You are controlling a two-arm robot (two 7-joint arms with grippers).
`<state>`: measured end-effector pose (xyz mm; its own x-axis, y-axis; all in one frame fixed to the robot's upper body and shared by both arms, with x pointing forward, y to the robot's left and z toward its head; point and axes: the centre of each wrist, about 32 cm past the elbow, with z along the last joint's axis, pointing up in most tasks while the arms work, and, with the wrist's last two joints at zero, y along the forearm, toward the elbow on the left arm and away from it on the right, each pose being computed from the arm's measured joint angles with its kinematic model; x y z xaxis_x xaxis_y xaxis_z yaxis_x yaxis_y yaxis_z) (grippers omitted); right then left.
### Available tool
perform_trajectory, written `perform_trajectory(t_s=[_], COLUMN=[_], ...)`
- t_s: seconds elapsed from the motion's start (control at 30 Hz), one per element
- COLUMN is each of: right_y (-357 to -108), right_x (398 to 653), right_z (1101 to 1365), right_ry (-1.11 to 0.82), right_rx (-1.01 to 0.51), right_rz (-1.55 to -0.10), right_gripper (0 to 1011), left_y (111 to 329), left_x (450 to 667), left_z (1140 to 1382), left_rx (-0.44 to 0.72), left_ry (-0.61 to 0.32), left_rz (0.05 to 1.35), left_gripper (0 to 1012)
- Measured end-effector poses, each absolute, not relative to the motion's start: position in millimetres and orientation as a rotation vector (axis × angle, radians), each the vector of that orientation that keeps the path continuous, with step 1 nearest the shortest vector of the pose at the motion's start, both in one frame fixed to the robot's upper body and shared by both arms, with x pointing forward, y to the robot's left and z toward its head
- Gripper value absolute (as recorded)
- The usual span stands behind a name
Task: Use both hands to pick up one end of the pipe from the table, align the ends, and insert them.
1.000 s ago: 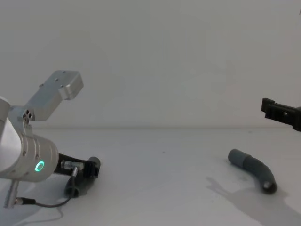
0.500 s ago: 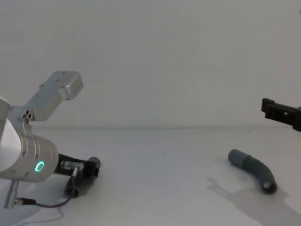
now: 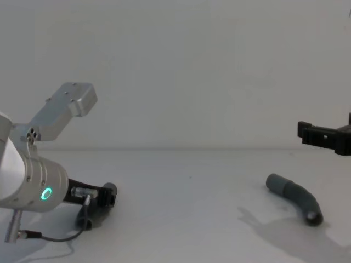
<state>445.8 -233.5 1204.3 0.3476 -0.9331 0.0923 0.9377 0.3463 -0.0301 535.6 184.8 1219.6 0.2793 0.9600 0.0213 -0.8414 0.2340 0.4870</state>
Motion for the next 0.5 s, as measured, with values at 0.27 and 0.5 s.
perform_trajectory(t_s=[0.27, 0.5], right_y=[-230, -226], right_x=[456, 475], right_z=[1220, 1235], right_ry=[-0.040, -0.004], right_rx=[-0.167, -0.266], right_rz=[-1.195, -1.171], right_gripper=[1001, 1001], left_y=[185, 185], left_x=[536, 536], left_z=[1220, 1220], left_rx=[0.450, 0.449], left_ry=[0.310, 0.309], left_rz=[1.263, 1.263], left_gripper=[340, 340])
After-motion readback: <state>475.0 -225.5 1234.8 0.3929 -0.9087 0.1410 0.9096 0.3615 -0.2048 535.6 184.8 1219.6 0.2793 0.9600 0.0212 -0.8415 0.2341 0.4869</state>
